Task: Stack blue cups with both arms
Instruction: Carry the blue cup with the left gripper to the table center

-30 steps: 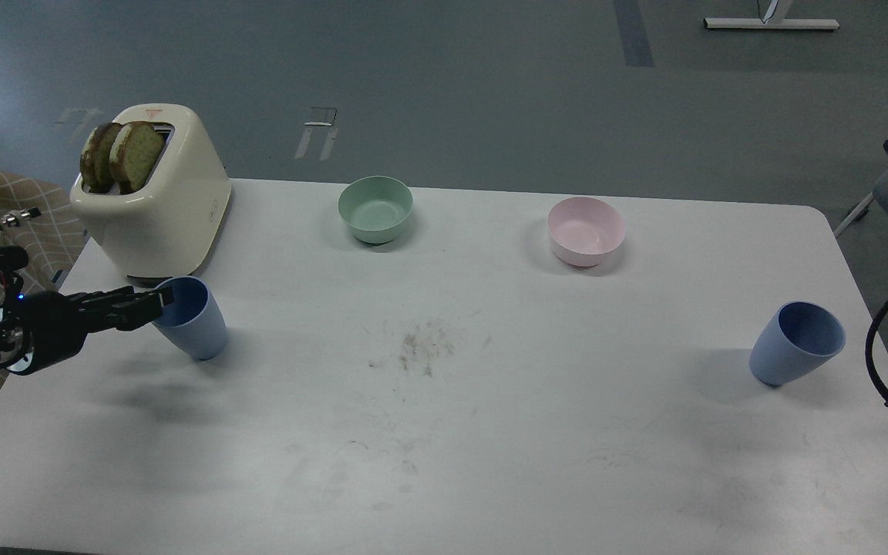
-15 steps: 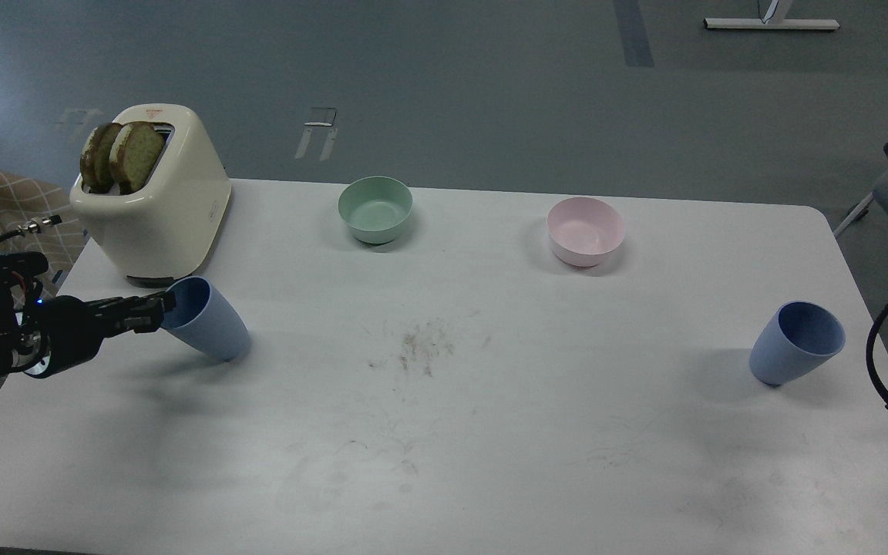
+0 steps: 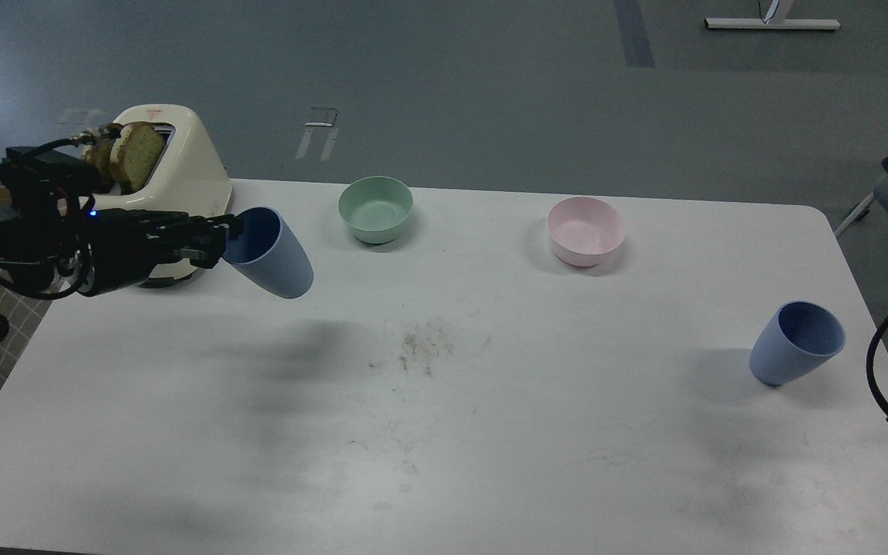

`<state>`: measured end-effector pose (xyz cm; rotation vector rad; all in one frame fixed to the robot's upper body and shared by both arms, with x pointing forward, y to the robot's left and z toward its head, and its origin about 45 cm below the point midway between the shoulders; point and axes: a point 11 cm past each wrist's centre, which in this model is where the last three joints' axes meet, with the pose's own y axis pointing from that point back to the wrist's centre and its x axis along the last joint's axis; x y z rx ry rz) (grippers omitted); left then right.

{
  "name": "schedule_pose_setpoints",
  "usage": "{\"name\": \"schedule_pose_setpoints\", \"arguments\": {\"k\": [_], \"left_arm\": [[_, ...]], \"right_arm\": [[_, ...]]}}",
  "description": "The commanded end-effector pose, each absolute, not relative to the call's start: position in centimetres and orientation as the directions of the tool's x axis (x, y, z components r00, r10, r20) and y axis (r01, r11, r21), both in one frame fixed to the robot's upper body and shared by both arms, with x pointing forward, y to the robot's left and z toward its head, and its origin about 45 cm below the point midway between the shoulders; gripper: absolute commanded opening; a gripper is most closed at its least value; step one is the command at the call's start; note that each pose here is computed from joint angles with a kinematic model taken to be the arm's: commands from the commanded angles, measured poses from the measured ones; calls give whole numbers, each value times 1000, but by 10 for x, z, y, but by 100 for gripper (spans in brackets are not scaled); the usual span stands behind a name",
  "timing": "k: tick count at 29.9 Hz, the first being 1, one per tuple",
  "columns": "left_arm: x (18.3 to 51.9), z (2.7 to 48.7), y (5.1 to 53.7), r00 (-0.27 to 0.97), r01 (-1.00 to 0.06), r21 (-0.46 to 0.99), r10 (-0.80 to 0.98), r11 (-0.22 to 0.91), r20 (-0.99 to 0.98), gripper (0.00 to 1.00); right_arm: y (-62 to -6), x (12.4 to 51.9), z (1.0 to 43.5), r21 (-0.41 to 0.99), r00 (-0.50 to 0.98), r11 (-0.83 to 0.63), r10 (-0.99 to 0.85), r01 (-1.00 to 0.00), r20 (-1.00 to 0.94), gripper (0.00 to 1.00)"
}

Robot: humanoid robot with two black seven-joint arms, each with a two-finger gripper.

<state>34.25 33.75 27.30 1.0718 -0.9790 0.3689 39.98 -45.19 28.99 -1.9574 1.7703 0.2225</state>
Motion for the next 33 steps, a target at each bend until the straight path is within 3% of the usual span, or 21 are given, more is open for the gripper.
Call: {"name": "schedule_pose_setpoints", "arguments": {"k": [1,6,16,30,31,32,33], "left_arm": [[351,270,282,477,-607,590,-349,532,806,0],[354,251,201,401,-476,620,-473,624,784,0],[346,197,113,340,-339,683,-592,648,731,0],[357,184,109,374,-348,701,-594,622,713,1],[358,185,109,371,-350,700,-594,623,714,7],[358,186,108,369,-351,699,-594,623,715,29],[358,186,108,369,-352,698,-593,624,716,41]], "right_arm": [[-454,397,287,-243,138,-31,-889,-969,-436,100],[-459,395,288,-249,128,-17,-889,-968,-439,100],[-459,392,296,-275,140,-18,-891,-961,-431,100],[-461,390,295,-274,133,-10,-891,-962,-434,100],[-461,390,295,-274,133,-10,-891,-962,-434,100],[-461,390,295,-274,133,-10,-891,-962,-434,100],[-462,390,294,-272,132,-10,-891,-962,-434,100]]}}
